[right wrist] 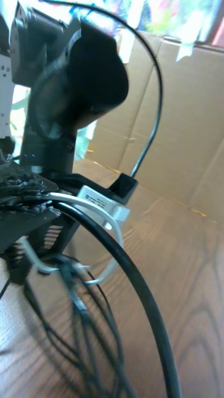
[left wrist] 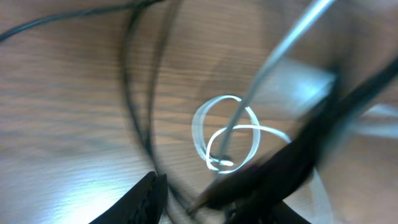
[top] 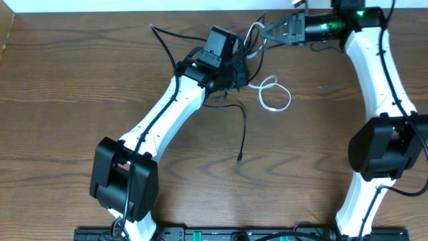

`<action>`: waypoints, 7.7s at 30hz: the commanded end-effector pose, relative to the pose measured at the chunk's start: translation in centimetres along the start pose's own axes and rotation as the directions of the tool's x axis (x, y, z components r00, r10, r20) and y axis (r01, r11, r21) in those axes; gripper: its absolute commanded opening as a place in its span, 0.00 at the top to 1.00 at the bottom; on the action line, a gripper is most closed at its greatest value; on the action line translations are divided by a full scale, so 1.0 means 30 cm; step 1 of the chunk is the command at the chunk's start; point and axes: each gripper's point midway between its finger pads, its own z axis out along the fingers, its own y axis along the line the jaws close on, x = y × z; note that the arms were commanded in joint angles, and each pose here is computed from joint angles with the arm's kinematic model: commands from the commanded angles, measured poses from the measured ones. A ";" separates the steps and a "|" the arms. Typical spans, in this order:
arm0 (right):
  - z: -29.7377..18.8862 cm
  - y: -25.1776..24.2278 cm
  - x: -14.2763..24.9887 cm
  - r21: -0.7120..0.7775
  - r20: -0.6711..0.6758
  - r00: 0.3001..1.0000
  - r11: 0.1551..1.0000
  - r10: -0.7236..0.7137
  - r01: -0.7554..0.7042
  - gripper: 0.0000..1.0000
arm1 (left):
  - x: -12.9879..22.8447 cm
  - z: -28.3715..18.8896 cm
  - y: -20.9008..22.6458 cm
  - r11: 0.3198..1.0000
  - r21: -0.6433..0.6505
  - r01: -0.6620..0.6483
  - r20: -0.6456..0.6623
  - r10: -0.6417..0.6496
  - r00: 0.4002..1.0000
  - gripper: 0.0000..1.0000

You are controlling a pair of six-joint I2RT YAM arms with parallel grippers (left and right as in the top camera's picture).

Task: Untangle cables

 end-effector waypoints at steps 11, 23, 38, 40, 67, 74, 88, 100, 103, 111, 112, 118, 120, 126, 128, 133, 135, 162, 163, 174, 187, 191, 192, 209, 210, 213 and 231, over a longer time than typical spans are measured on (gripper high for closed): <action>-0.365 0.165 -0.102 0.174 0.212 0.968 0.980 -0.136 0.100 0.99 | 0.031 -0.002 0.155 0.978 -0.208 -0.019 -0.028 0.014 1.000 0.92; -0.358 -0.091 -0.029 0.620 0.149 0.987 0.783 -0.057 -0.048 0.55 | 0.164 0.099 0.018 0.933 0.053 -0.356 -0.188 0.359 0.914 0.48; -0.370 -0.112 -0.009 0.653 0.143 0.989 0.754 -0.034 -0.068 0.51 | 0.406 0.311 0.077 0.798 0.170 -0.578 -0.380 0.594 0.709 0.49; -0.370 -0.112 -0.009 0.653 0.141 0.989 0.754 -0.036 -0.065 0.51 | 0.428 0.336 0.099 0.804 0.167 -0.570 -0.405 0.583 0.704 0.54; -0.338 -0.116 -0.003 0.681 0.115 0.992 0.731 -0.046 -0.045 0.44 | 0.278 0.327 0.137 0.690 0.019 -0.723 -0.328 0.687 0.648 0.37; -0.317 -0.110 -0.003 0.679 0.105 0.993 0.734 -0.055 -0.031 0.43 | 0.319 0.353 0.182 0.701 0.026 -0.713 -0.377 0.667 0.642 0.44; -0.258 -0.095 0.009 0.682 0.057 0.996 0.731 -0.075 0.016 0.41 | 0.352 0.403 0.218 0.757 -0.005 -0.654 -0.403 0.597 0.694 0.68; -0.172 -0.115 0.070 0.685 -0.025 0.998 0.726 -0.065 0.065 0.37 | 0.042 0.025 -0.032 0.930 0.083 -0.357 -0.071 0.363 0.929 0.93; -0.137 -0.103 0.082 0.675 -0.048 0.996 0.733 -0.072 0.086 0.38 | -0.033 -0.112 -0.069 0.947 0.150 -0.283 0.010 0.285 0.958 0.92; -0.002 -0.045 0.136 0.627 -0.163 0.978 0.752 -0.128 0.203 0.38 | -0.143 -0.288 -0.063 0.953 0.287 -0.094 0.065 0.079 0.995 0.93; 0.020 -0.049 0.155 0.631 -0.183 0.975 0.746 -0.123 0.213 0.38 | -0.152 -0.296 -0.050 0.952 0.298 -0.072 0.059 0.057 0.997 0.93; 0.078 -0.155 0.260 0.620 -0.324 0.934 0.711 -0.153 0.332 0.34 | -0.198 -0.323 0.016 0.952 0.305 -0.020 0.068 -0.001 0.998 0.93; 0.108 -0.218 0.306 0.582 -0.392 0.897 0.700 -0.204 0.414 0.29 | -0.204 -0.325 0.024 0.953 0.303 -0.013 0.070 -0.009 0.997 0.92; 0.224 -0.389 0.455 0.476 -0.521 0.803 0.683 -0.289 0.554 0.25 | -0.197 -0.323 0.027 0.954 0.299 -0.008 0.061 -0.011 0.998 0.93; 0.266 -0.444 0.510 0.441 -0.566 0.774 0.689 -0.284 0.575 0.25 | -0.197 -0.323 0.028 0.954 0.299 -0.007 0.060 -0.012 0.998 0.93; 0.315 -0.619 0.567 0.480 -0.628 0.744 0.637 -0.230 0.603 0.29 | -0.197 -0.323 0.028 0.954 0.299 -0.007 0.060 -0.012 0.998 0.93; 0.323 -0.645 0.581 0.490 -0.626 0.751 0.643 -0.211 0.589 0.34 | -0.196 -0.323 0.028 0.955 0.298 -0.007 0.060 -0.011 0.998 0.93; -0.435 0.325 0.058 0.058 0.242 0.877 0.909 -0.415 0.414 0.99 | -0.234 -0.313 0.395 0.953 -0.281 0.116 0.219 -0.054 0.974 0.93; -0.470 0.308 0.045 0.098 0.258 0.878 0.915 -0.403 0.391 0.99 | -0.233 -0.315 0.402 0.949 -0.293 0.118 0.220 -0.053 0.974 0.93; -1.052 -0.148 0.073 0.734 0.525 0.828 0.597 -0.199 -0.323 0.99 | -0.241 -0.355 0.512 0.914 -0.364 0.177 0.236 -0.094 0.967 0.92; -0.789 -0.245 0.117 0.813 0.246 0.957 0.570 -0.155 -0.117 0.86 | -0.236 -0.372 0.567 0.900 -0.369 0.232 0.236 -0.150 0.960 0.92; -0.556 -0.296 0.149 0.773 0.083 0.991 0.634 -0.106 0.003 0.54 | -0.232 -0.367 0.567 0.901 -0.368 0.231 0.229 -0.153 0.961 0.84; -0.481 -0.317 0.163 0.755 0.042 0.996 0.655 -0.083 0.023 0.49 | -0.226 -0.366 0.567 0.900 -0.369 0.231 0.223 -0.156 0.962 0.69; 0.092 -0.699 0.401 0.785 0.088 0.917 0.540 0.388 -0.304 0.49 | -0.166 -0.367 0.587 0.885 -0.404 0.231 0.161 -0.180 0.970 0.02; 0.102 -0.706 0.411 0.788 0.090 0.913 0.532 0.398 -0.310 0.49 | -0.166 -0.367 0.587 0.885 -0.404 0.231 0.161 -0.180 0.970 0.02; 0.125 -0.739 0.426 0.799 0.114 0.904 0.503 0.412 -0.330 0.50 | -0.166 -0.367 0.587 0.885 -0.404 0.231 0.161 -0.180 0.970 0.02; 0.072 -0.446 0.321 0.581 -0.156 0.970 0.812 0.184 -0.061 0.99 | -0.166 -0.367 0.587 0.885 -0.404 0.231 0.161 -0.180 0.970 0.02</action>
